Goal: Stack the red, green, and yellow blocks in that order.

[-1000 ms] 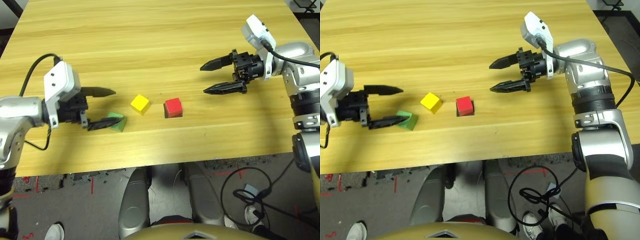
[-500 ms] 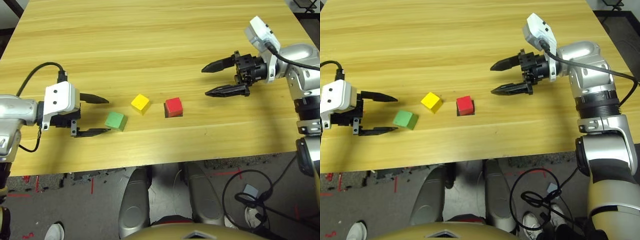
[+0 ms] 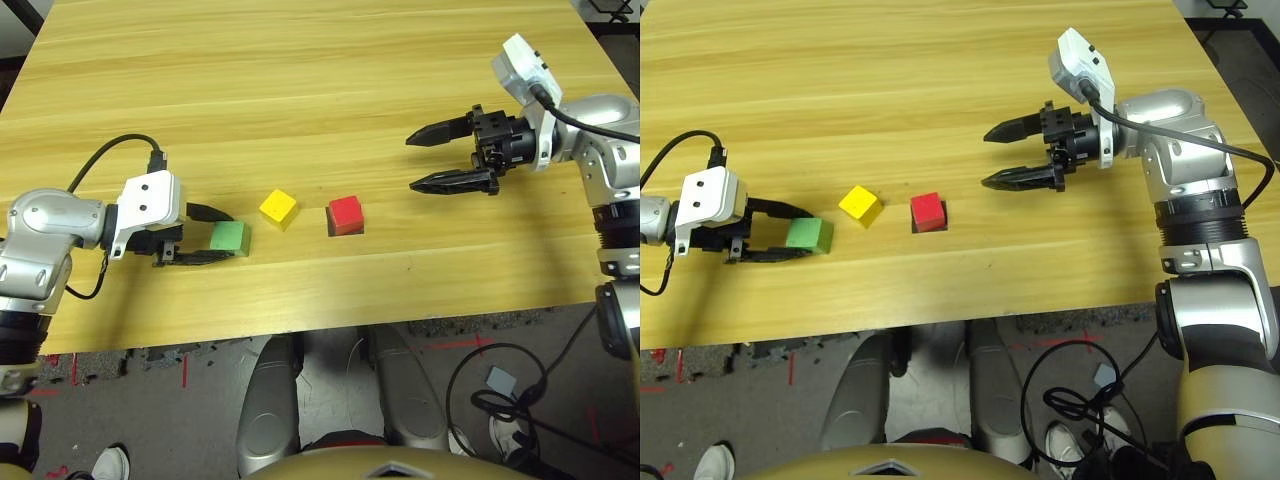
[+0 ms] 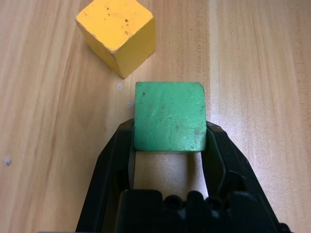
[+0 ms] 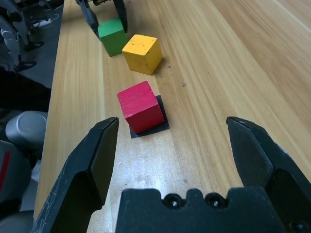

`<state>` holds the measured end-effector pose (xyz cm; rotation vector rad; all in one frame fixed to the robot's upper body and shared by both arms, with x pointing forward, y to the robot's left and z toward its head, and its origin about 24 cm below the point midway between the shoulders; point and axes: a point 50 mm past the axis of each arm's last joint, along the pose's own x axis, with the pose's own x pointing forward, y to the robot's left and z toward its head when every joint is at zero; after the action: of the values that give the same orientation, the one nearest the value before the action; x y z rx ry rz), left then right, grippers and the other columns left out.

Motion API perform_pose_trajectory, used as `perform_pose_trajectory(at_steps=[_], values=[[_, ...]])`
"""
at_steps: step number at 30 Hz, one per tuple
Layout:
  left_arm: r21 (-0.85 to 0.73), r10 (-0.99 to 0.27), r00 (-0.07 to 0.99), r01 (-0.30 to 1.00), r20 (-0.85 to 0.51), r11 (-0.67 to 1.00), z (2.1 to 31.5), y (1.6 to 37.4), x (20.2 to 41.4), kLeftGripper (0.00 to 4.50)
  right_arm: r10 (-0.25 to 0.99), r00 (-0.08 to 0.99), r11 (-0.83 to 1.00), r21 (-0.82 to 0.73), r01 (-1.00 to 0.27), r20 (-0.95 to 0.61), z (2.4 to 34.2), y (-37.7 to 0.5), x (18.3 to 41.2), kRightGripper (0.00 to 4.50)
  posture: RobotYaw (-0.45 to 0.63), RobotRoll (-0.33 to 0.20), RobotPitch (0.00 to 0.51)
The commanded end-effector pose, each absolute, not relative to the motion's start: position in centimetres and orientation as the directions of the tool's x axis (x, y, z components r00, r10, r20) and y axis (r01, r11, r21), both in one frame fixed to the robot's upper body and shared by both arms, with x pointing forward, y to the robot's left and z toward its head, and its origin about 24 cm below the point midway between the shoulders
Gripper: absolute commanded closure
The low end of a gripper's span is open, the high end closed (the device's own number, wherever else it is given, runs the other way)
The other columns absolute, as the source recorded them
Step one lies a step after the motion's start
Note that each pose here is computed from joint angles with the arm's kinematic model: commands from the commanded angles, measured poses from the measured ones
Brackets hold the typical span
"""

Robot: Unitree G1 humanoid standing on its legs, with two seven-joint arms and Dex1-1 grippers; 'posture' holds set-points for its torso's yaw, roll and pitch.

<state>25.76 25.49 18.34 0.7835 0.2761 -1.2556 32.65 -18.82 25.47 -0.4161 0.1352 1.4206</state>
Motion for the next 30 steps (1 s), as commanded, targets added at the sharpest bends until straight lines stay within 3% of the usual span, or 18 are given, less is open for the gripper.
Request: perform_pose_trajectory(at_steps=[1,10,14,20,30], values=[[0.311,-0.734,0.281,0.945,-0.618,0.1,17.9,25.4,25.0,2.46,0.928,0.174,0.107,-0.214,-0.971,-0.328,25.6,-19.3,32.6,0.0,0.2,-0.042,0.307],[0.369,-0.771,0.366,0.911,-0.521,0.183,25.6,22.7,25.4,2.46,0.923,0.201,0.133,-0.217,-0.967,-0.329,25.4,-19.8,33.0,0.0,0.23,-0.025,0.294],[0.358,-0.809,0.334,0.919,-0.484,0.166,27.6,20.0,25.3,2.46,0.923,0.202,0.136,-0.214,-0.967,-0.327,25.1,-19.8,33.0,0.0,0.22,-0.015,0.29],[0.33,-0.843,0.297,0.932,-0.449,0.152,27.6,16.6,25.8,2.46,0.924,0.203,0.139,-0.212,-0.967,-0.324,24.9,-19.7,32.9,0.0,0.2,-0.014,0.285],[0.266,-0.8,0.268,0.954,-0.536,0.141,26.0,13.3,26.7,2.46,0.919,0.227,0.167,-0.204,-0.965,-0.321,24.5,-20.1,32.2,0.0,0.15,-0.014,0.293]])
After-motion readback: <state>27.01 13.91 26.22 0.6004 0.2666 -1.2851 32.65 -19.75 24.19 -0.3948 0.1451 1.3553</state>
